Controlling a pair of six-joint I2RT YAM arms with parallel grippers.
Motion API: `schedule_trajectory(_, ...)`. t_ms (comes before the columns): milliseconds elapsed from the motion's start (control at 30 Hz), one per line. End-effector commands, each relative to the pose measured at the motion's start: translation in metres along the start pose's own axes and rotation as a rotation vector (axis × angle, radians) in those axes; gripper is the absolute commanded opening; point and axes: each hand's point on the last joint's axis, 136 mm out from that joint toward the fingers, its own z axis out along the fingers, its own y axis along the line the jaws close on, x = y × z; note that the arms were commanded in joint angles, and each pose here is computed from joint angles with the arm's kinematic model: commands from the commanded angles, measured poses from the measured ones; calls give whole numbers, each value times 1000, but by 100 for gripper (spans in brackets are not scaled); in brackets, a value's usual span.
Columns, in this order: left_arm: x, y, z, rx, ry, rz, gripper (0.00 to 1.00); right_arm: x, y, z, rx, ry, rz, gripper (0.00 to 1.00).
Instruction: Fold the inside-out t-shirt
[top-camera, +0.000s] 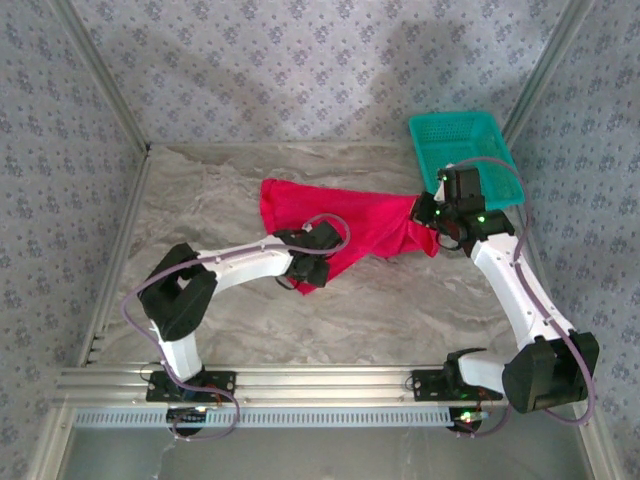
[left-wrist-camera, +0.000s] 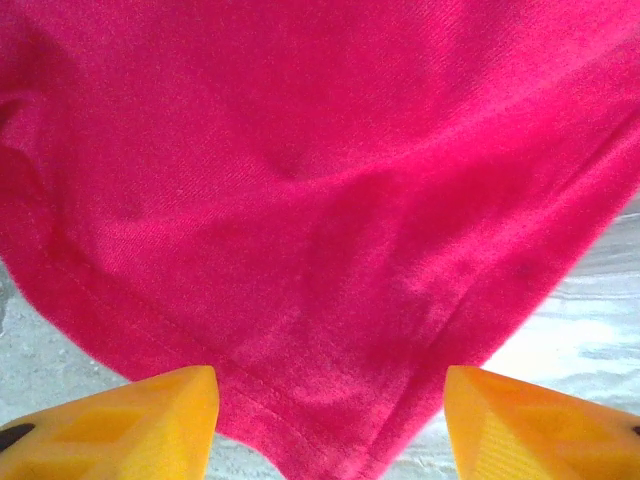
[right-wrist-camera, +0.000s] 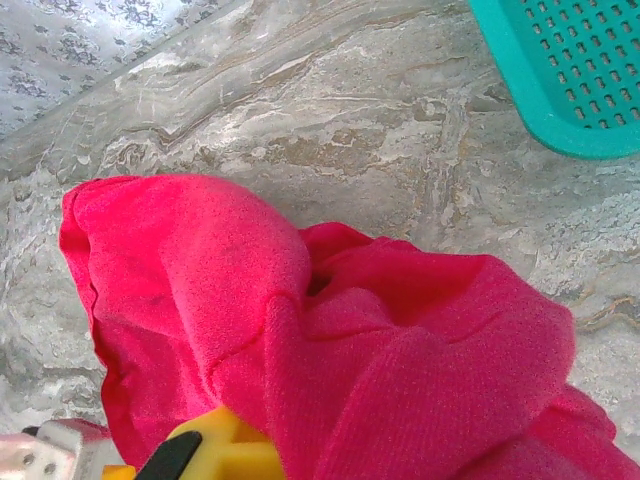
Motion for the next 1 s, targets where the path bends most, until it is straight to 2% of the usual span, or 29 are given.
schedule_trajectory(0,15,4,20,-35,49,3,57,-1,1,-6,-14,-5,-9,0)
schedule_trajectory(200,39,2,35,0,109,-22,51,0,0,-5,-16,-1,-3,0)
schedule_trajectory(233,43,4,36,-3,114,-26,47,0,0,-5,-18,-1,-2,0)
schedule_trajectory(300,46,7,37,-10,119,-28,25,-1,0,-4,-19,-2,2,0)
schedule_trajectory(333,45,9,35,-17,117,-28,10,-2,-1,-4,-18,-4,4,0)
schedule_trajectory(367,42,11,31,-27,112,-21,0,-3,0,-3,-19,-5,5,0)
schedule_trajectory(500,8,36,-4,-62,40,-41,0,-9,1,-8,-20,-12,5,0)
schedule_trajectory(600,-36,77,-54,-52,-62,-132,0,-29,5,-21,-26,-57,-10,0)
schedule_trajectory(700,-87,132,-127,-23,-261,-274,0,-57,17,-46,-52,-120,-27,0)
schedule_trajectory(767,-114,173,-189,0,-443,-385,0,-76,32,-70,-94,-178,-47,0)
schedule_trajectory(867,-130,216,-280,35,-720,-499,0,-96,60,-107,-194,-254,-78,0)
schedule_trajectory(967,-125,239,-359,55,-942,-545,0,-103,91,-146,-332,-298,-108,0)
